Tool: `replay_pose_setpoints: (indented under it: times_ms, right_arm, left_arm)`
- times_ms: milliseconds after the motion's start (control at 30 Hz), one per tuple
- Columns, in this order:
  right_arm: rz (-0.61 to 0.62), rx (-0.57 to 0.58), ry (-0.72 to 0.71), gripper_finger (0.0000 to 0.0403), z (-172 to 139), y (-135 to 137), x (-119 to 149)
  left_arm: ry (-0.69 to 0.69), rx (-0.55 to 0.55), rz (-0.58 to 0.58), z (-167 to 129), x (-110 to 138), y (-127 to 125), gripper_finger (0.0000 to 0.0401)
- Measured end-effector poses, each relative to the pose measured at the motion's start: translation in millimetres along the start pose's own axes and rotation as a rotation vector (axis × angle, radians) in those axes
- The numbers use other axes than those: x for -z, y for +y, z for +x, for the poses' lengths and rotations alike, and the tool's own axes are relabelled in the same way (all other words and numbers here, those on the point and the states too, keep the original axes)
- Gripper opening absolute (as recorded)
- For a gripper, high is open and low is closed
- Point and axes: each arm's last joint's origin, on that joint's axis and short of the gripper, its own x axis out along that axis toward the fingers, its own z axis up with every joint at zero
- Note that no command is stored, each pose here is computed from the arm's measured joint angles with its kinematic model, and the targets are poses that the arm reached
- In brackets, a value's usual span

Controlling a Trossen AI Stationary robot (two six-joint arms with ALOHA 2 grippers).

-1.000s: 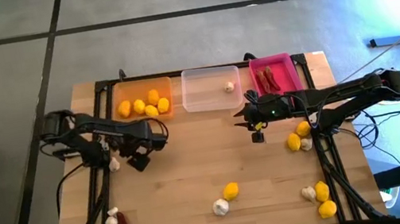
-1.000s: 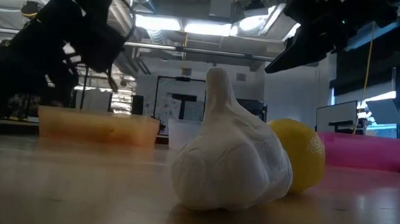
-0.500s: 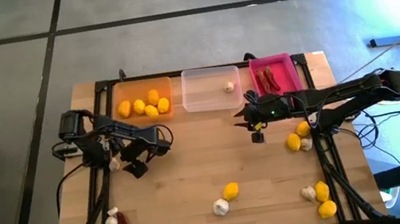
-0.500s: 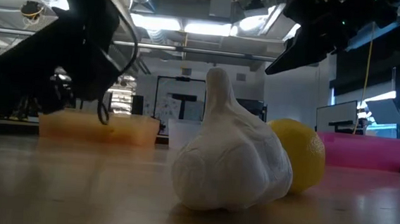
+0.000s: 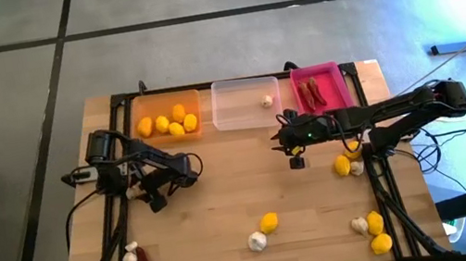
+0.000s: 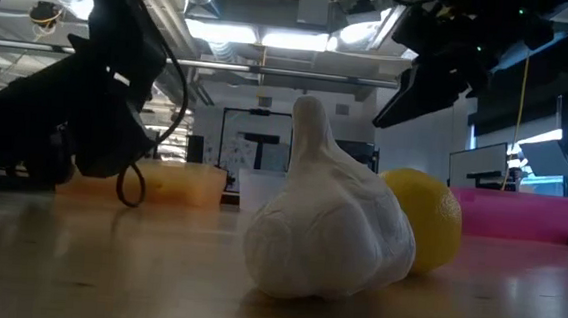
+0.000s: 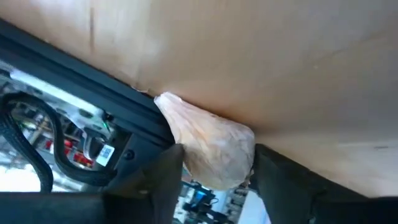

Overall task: Sort produce into baskets
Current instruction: Put the white garlic into the transparent bin

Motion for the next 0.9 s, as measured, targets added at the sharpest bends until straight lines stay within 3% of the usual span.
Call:
replay_pose_setpoints:
  times_ms: [333, 567, 900]
  right_arm:
    - [-0.002, 0.001, -0.003, 0.0138, -0.1, 0.0, -0.3]
    - [-0.003, 0.001, -0.004, 0.0138, -0.2, -0.1, -0.4]
    - [-0.003, 0.001, -0.003, 0.0138, -0.2, -0.1, -0.3]
  left_arm:
    - [-0.017, -0.029, 0.07, -1.6, 4.2, -3.9, 0.0094]
    - [-0.133, -0.011, 0.106, -22.9, 16.3, -6.2, 0.0091]
    - [-0.482, 0.099, 0.099, -73.1, 43.8, 4.4, 0.0095]
